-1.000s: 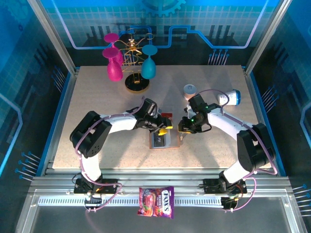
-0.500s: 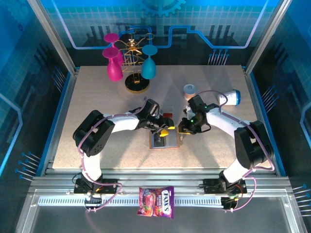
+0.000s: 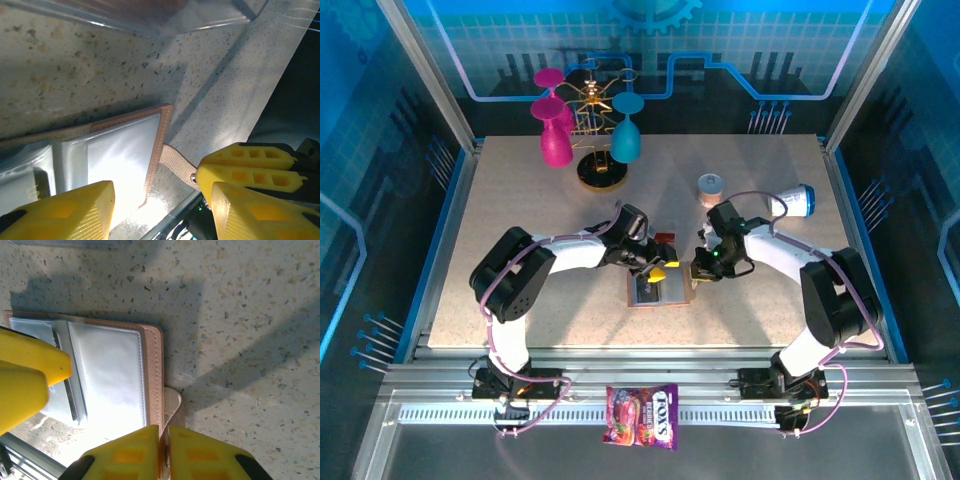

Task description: Take the credit cards out of the card holder

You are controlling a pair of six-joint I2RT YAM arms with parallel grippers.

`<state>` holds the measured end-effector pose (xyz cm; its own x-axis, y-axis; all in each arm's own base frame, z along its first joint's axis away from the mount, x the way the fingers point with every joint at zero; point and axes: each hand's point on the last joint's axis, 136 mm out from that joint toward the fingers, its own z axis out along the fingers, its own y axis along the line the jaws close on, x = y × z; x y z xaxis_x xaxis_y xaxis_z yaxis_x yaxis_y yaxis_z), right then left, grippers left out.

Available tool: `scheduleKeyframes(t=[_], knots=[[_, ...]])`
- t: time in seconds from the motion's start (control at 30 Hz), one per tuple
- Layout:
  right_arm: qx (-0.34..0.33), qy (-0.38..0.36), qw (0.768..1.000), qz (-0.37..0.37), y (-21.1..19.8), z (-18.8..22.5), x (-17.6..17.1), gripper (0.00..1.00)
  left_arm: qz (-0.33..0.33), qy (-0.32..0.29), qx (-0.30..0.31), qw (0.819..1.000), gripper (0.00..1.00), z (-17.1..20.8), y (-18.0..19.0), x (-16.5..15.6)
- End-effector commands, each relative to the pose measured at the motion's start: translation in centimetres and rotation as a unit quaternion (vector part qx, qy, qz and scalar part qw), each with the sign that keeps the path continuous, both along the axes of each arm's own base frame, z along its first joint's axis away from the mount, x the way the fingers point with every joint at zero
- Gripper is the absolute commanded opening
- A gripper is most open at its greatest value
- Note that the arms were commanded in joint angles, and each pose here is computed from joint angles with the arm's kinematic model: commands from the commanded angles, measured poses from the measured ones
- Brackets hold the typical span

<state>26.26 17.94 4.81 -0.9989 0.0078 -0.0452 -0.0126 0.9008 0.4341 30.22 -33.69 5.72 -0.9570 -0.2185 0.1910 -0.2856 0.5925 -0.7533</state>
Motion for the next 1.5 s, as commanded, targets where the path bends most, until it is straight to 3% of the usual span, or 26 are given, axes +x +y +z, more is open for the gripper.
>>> scheduleKeyframes(t=[0.0,0.33,0.73,1.0,1.47], knots=[[0.003,0.003,1.000,-0.010,-0.5,0.2,-0.4,0.12,-0.003,-0.024,-0.006,1.000,0.55,2.2,0.6,0.4],[-0.006,0.002,1.000,-0.019,-0.5,0.3,-1.1,0.10,0.009,-0.023,-0.005,1.000,0.55,2.1,3.2,0.1],[-0.004,-0.022,1.000,-0.021,0.5,2.7,0.0,0.23,0.015,-0.024,0.008,1.000,0.54,1.2,5.3,-0.3],[0.035,-0.014,0.999,-0.005,4.2,3.3,0.4,0.24,0.016,-0.023,0.024,0.999,0.45,0.0,6.6,-1.3],[0.130,0.048,0.990,-0.012,10.3,0.5,-0.5,0.24,0.025,-0.006,0.032,0.999,0.19,-2.2,8.0,-3.2]])
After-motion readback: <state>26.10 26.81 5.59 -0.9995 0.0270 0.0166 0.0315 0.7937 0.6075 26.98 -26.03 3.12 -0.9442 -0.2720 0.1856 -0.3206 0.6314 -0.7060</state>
